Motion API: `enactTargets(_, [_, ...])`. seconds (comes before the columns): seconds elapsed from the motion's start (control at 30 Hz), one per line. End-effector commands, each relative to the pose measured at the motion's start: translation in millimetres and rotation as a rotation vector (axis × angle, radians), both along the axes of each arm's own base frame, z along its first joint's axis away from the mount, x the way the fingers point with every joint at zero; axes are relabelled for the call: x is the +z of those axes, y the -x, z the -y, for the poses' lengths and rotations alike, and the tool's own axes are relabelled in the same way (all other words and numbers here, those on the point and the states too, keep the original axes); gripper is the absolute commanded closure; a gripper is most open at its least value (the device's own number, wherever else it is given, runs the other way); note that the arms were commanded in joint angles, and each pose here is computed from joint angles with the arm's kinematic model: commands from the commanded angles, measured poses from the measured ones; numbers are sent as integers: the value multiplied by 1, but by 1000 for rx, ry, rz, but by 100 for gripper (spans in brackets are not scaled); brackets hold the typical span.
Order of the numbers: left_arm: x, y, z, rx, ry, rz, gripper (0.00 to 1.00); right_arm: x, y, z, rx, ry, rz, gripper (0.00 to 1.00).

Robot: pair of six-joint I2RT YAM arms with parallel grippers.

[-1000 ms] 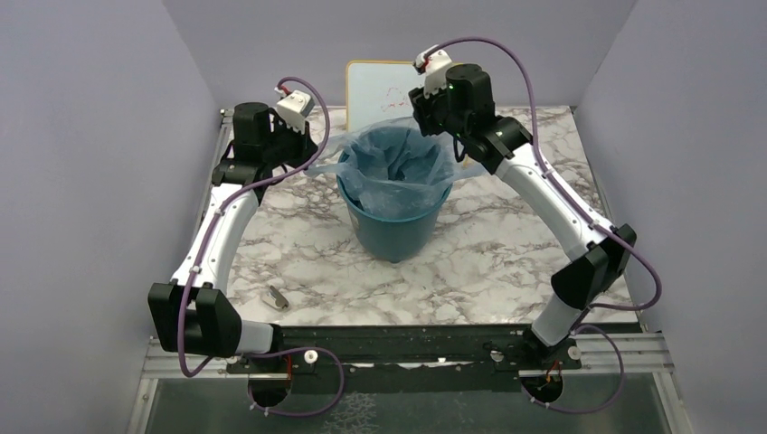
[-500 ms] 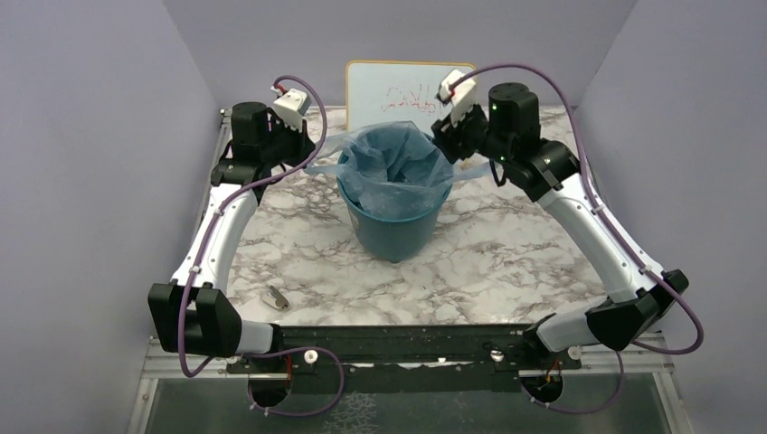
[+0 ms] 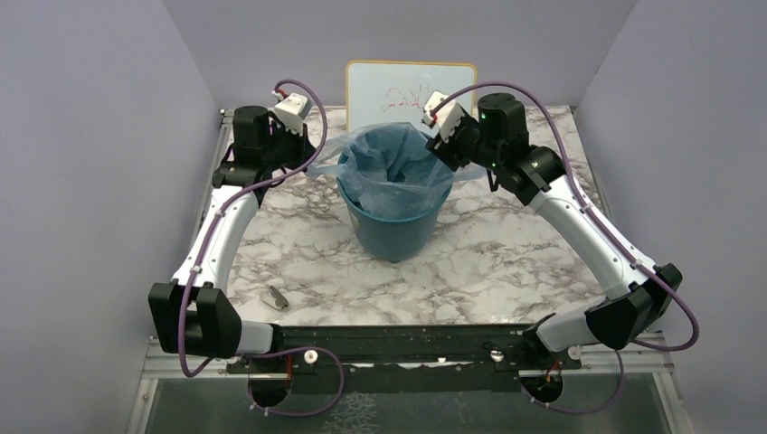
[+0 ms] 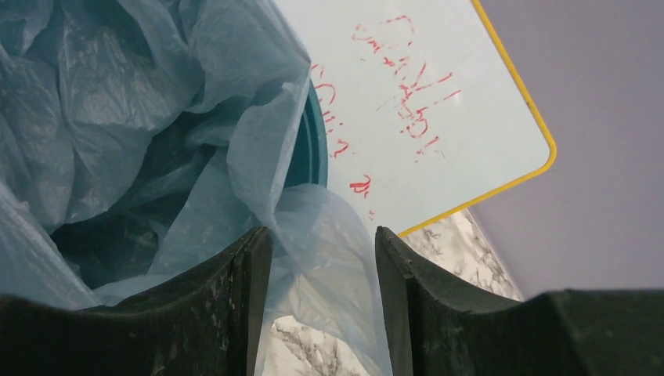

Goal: Put the trash bags into the trash bin

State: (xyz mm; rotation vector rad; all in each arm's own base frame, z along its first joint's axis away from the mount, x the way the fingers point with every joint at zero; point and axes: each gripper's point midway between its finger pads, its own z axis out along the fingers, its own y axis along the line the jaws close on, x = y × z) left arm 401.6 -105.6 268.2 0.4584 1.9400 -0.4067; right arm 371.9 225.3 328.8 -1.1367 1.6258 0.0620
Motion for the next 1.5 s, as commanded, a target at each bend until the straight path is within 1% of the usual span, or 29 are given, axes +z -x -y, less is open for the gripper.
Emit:
enactTargets(0.0, [10,2,-3,12,12,36,100,10,-6,-10,43,-18,69,44])
enactTargets(0.2, [11,1,-5,25,11,39,100,-16,-14,-17,37,4,-31,48])
enactTargets(0.23, [11,1,-5,27,11,38,100,-16,-16,-17,25,-1,-31,51])
enactTargets(0.3, [10,0,-7,40,13,37,100,-9,-22,-17,-8,-27,-14,62])
enactTargets(0.37, [9,-2,-8,57,20,34,100,4,-30,-15,-71,-88,0,75])
enactTargets(0.47, [12,-4,-12,78,30,43,100,22,-36,-15,-132,-166,3,90])
enactTargets(0.53, [13,-4,-12,79,41,50,100,28,-40,-12,-179,-202,1,97])
enactTargets(0.6, [15,-4,-12,76,52,57,100,29,-44,-10,-221,-227,-5,99])
enactTargets(0.8, [14,-5,-10,62,72,50,100,3,-52,1,-320,-202,-71,100])
enactTargets(0.9, [8,-8,-15,85,74,37,100,-12,-58,12,-357,-230,-136,99])
enactTargets(0.93, [6,-9,-17,92,75,32,100,-16,-60,17,-369,-243,-160,98])
enactTargets(1.03, [5,-11,-18,88,88,32,100,-17,-67,26,-400,-301,-213,86])
enactTargets(1.07, [5,-11,-16,76,94,31,100,-18,-67,25,-380,-319,-239,84])
enactTargets(1.1, [4,-12,-14,61,99,27,100,-21,-65,20,-346,-338,-276,83])
enactTargets(1.17, [2,-13,-8,36,128,6,100,-23,-67,21,-350,-378,-322,82])
enactTargets(1.23, [0,-11,-2,9,147,-9,100,-29,-66,18,-334,-384,-360,81])
enactTargets(1.3, [-4,-11,-3,14,149,-21,100,-28,-64,15,-303,-373,-362,80])
enactTargets(1.4, [-3,-12,-10,61,145,-10,100,-21,-61,11,-274,-395,-356,76])
enactTargets(1.43, [1,-13,-14,89,144,1,93,-18,-60,10,-268,-401,-354,74])
enactTargets(1.47, [6,-15,-20,139,147,10,83,-17,-60,10,-263,-405,-354,73])
